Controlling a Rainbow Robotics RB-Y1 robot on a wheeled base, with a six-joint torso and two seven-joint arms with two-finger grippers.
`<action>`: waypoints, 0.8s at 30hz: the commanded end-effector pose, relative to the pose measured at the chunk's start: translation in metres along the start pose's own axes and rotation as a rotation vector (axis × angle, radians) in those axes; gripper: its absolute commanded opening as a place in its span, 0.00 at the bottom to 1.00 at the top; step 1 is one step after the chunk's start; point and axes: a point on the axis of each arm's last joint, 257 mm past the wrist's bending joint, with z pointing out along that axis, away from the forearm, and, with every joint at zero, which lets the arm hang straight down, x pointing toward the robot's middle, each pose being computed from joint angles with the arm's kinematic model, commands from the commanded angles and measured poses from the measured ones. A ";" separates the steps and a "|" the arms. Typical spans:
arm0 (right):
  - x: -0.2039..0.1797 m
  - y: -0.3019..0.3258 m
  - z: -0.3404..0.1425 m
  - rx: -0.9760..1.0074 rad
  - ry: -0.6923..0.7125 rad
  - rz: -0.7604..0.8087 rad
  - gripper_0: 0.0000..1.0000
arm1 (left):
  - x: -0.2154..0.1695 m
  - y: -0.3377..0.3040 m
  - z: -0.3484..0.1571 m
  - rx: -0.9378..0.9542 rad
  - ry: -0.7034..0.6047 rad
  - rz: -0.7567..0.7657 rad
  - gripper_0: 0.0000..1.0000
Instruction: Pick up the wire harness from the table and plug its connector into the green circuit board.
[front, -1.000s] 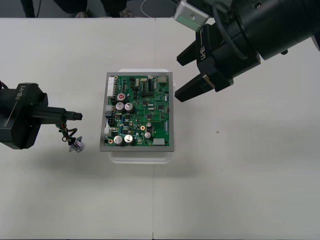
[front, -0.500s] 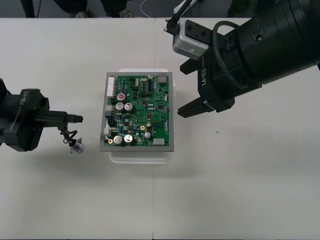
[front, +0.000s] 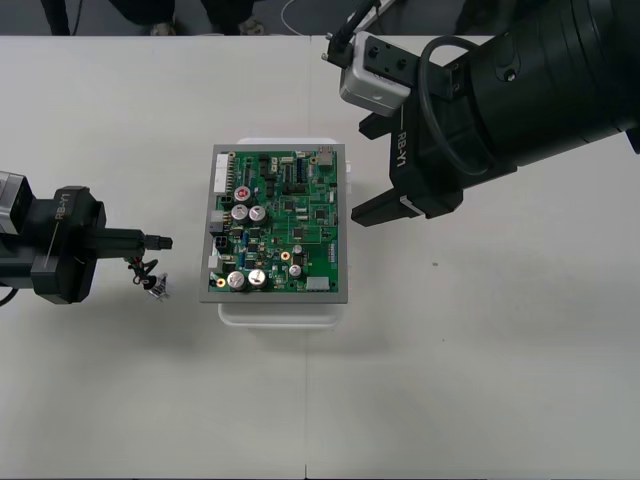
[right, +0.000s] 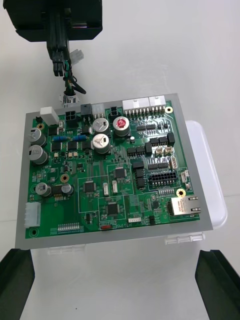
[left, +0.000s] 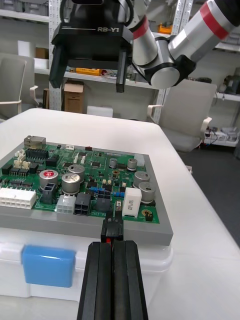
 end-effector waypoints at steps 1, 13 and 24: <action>-0.018 -0.004 -0.008 0.062 -0.037 -0.052 0.94 | -0.009 -0.002 0.008 0.052 -0.012 0.041 0.00; -0.017 -0.012 0.001 0.139 -0.002 -0.115 0.94 | 0.008 0.003 0.012 0.064 0.011 0.078 0.00; -0.012 -0.007 0.005 0.173 0.020 -0.159 0.94 | 0.009 0.007 0.011 0.060 0.013 0.094 0.00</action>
